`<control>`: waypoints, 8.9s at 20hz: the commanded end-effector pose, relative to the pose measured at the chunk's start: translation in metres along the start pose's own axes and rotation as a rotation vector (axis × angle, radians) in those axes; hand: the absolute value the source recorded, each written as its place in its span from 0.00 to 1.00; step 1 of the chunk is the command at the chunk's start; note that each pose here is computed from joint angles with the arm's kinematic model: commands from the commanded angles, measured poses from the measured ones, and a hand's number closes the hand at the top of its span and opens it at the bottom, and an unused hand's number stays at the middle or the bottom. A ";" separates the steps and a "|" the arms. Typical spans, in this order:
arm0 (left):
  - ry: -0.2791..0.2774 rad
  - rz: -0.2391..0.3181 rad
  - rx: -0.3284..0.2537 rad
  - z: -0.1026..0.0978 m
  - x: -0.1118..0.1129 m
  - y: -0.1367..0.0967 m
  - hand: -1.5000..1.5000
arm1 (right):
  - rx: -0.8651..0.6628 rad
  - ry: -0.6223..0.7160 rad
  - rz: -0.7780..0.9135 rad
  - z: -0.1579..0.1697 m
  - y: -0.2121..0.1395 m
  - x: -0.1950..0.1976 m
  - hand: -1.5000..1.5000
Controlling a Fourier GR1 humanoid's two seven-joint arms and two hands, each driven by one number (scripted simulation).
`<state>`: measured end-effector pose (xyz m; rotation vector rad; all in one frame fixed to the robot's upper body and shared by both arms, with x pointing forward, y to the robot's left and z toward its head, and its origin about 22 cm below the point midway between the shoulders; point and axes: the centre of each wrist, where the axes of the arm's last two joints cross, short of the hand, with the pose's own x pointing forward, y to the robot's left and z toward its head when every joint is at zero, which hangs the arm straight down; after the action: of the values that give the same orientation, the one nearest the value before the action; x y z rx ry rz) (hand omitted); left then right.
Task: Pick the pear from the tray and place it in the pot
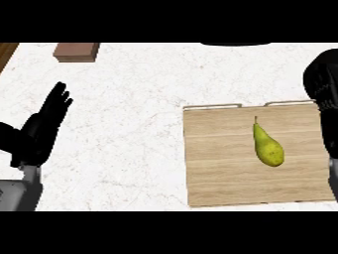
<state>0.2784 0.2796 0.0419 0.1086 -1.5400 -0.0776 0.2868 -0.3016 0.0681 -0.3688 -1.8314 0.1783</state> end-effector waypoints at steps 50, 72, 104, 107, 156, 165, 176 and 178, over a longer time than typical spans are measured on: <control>-0.231 0.094 0.067 -0.032 0.042 -0.021 0.50 | 1.410 -0.506 0.263 -0.073 -0.038 -0.027 0.00; -0.228 0.079 0.087 -0.033 0.045 0.002 0.50 | 1.419 -0.520 0.314 -0.064 0.043 -0.055 0.00; -0.219 0.080 0.064 -0.024 0.042 -0.014 0.50 | 0.581 -0.054 0.758 -0.114 0.049 -0.023 1.00; -0.217 0.079 0.041 -0.025 0.040 -0.020 0.50 | 0.327 0.064 0.794 -0.140 0.059 0.004 1.00; -0.211 0.084 0.072 -0.025 0.041 -0.015 0.50 | -0.624 0.661 1.102 -0.122 -0.139 -0.014 1.00; -0.234 0.089 0.059 -0.026 0.039 -0.021 0.50 | -0.472 0.673 0.767 -0.110 -0.144 -0.038 0.00; -0.216 0.089 0.077 -0.019 0.026 -0.011 0.50 | -0.746 0.412 0.474 -0.123 -0.151 -0.014 0.00; -0.210 0.089 0.083 -0.021 0.042 -0.026 0.50 | -0.801 0.405 0.398 -0.120 -0.169 -0.008 0.00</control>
<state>0.3040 0.2650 0.0817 0.0952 -1.7648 0.0411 0.3859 -0.4543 0.1385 -1.2702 -1.2839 -0.2014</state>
